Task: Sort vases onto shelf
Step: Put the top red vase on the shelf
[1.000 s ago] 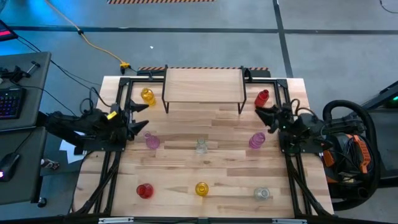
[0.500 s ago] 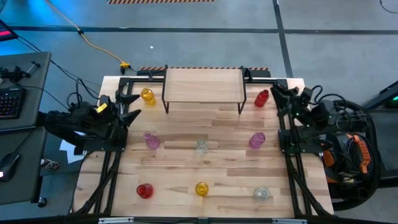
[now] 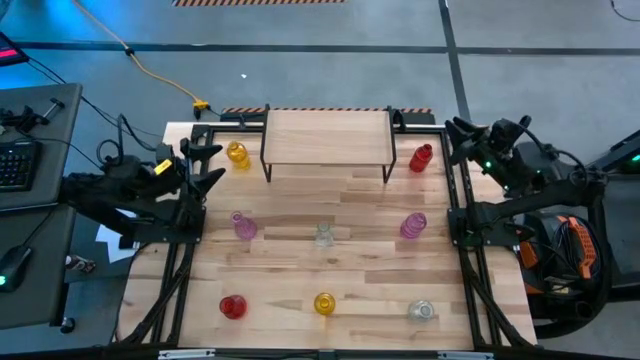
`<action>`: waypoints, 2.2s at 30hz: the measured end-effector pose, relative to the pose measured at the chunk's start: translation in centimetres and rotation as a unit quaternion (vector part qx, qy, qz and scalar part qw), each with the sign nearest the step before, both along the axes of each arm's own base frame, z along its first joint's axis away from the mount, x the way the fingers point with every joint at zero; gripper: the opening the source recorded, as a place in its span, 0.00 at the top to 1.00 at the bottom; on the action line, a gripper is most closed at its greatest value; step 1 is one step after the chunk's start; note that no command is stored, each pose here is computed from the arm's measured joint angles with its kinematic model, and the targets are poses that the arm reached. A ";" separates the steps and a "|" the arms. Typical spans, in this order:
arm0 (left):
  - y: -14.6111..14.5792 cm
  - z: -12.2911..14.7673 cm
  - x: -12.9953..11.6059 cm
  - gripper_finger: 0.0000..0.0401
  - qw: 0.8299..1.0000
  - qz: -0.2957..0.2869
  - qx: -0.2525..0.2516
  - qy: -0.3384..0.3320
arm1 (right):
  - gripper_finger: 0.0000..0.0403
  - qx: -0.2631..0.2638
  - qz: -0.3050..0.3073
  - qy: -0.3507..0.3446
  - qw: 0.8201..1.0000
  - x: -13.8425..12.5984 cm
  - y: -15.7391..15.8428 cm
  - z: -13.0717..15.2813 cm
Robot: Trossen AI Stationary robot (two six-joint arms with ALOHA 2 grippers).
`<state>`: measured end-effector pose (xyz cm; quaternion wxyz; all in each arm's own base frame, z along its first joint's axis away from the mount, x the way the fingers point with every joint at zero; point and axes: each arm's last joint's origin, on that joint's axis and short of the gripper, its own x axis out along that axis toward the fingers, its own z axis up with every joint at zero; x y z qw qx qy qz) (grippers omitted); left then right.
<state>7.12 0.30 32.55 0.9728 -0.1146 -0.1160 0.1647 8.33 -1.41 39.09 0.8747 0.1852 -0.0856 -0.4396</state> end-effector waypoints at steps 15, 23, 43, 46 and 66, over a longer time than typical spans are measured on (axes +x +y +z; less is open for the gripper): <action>0.6 3.6 0.5 0.10 0.997 0.077 0.005 0.027 | 0.64 0.020 -0.024 0.129 0.991 0.7 -0.8 5.7; 0.8 4.3 0.5 0.10 0.995 0.090 0.030 0.006 | 0.64 0.037 -0.016 0.188 0.981 -1.3 -1.7 7.9; 1.3 4.5 2.0 0.10 0.990 0.136 0.025 0.008 | 0.64 0.133 0.056 0.384 0.912 3.8 -6.2 5.4; 1.3 4.3 2.4 0.10 0.990 0.135 0.026 0.016 | 0.64 0.190 0.053 0.395 0.897 4.6 -7.7 4.3; 1.3 3.8 3.1 0.10 0.989 0.134 0.035 0.050 | 0.64 0.402 0.049 0.464 0.788 6.8 -17.1 -1.8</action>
